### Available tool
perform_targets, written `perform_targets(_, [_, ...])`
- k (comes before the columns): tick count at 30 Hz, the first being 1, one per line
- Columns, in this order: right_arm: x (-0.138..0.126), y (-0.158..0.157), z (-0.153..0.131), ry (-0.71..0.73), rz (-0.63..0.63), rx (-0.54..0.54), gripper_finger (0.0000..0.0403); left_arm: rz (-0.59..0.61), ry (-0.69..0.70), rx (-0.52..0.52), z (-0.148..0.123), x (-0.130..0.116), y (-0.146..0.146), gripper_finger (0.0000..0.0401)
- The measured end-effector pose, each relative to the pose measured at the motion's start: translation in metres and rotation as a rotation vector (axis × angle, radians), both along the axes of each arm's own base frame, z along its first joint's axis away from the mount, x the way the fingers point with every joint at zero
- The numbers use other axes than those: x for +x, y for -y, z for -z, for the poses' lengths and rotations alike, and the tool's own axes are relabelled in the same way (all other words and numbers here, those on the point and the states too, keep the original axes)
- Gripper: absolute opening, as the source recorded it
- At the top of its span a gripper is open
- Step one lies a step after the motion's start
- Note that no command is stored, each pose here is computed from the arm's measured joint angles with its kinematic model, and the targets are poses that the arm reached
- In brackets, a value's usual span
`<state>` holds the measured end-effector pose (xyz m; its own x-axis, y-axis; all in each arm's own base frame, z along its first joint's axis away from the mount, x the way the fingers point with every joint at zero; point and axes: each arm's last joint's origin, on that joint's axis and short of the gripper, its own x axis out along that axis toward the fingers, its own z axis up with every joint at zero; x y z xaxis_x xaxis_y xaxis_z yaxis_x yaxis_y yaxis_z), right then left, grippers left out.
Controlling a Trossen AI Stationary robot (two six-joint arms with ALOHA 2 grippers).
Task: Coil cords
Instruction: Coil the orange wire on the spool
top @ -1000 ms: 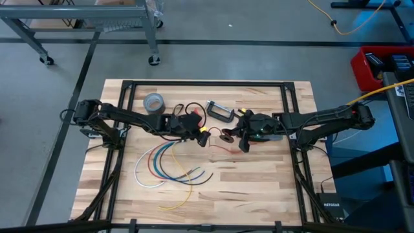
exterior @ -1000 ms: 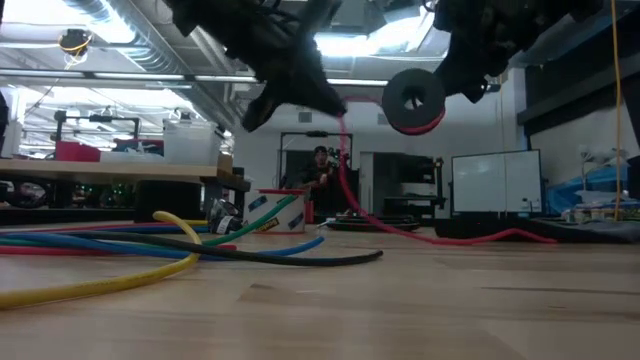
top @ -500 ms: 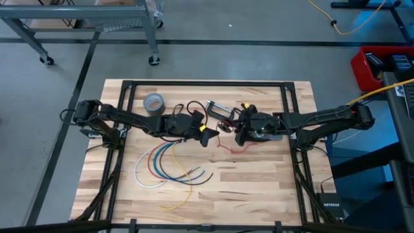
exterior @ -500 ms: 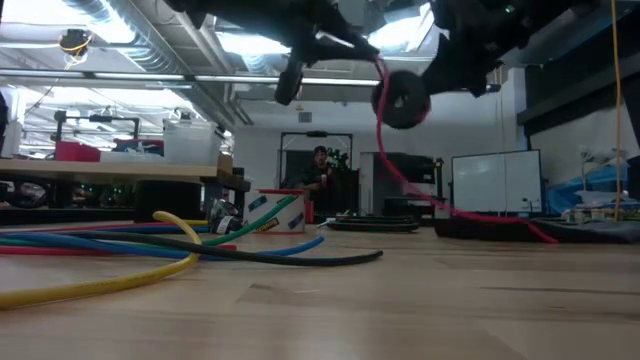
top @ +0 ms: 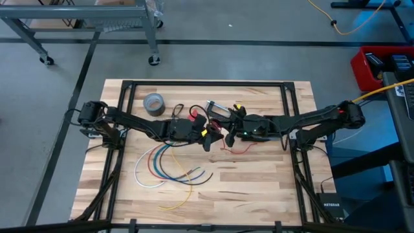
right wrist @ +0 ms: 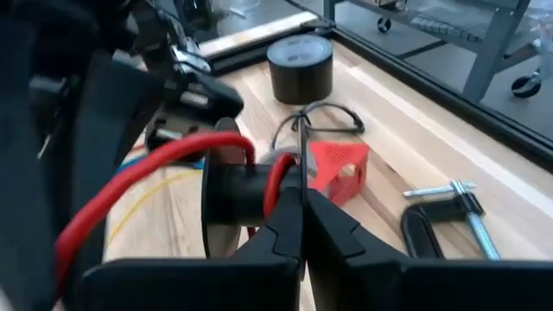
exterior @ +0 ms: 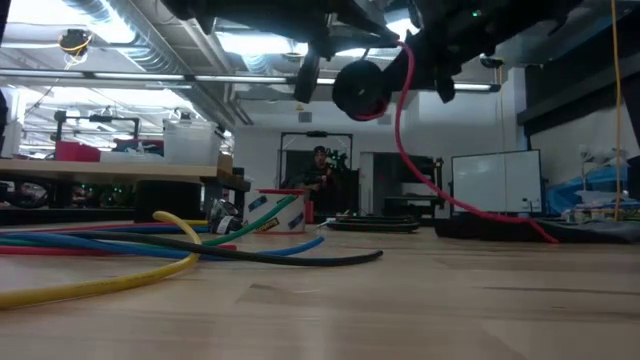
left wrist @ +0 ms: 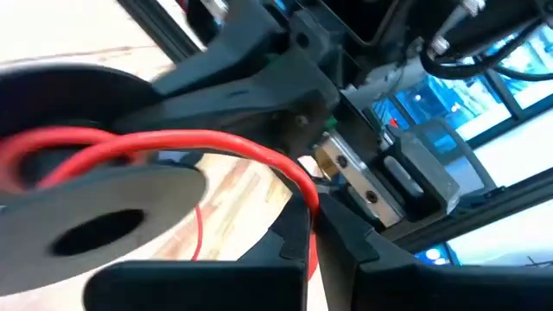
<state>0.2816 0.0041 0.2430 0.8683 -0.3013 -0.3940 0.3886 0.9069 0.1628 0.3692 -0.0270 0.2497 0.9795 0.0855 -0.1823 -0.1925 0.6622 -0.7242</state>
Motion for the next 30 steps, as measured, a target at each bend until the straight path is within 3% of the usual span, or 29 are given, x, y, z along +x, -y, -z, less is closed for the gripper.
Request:
perform_targets(7, [0.005,0.003,-0.010,0.123,0.052,-0.012,0.0005,-0.009,-0.012,0.057,0.001,-0.002,0.016,0.0000])
perform_targets(18, [0.002,0.008,-0.027,0.250,0.052,0.001,0.0005,-0.121,-0.176,0.253,0.014,-0.010,0.034,0.0000])
perform_targets(24, [-0.005,0.006,-0.039,0.291,-0.027,0.027,0.0005,-0.190,-0.246,0.377,0.018,-0.015,0.039,0.0000])
perform_targets(30, [-0.019,0.003,-0.044,0.241,-0.144,0.067,0.0005,-0.225,-0.335,0.530,0.023,-0.020,0.044,0.0000])
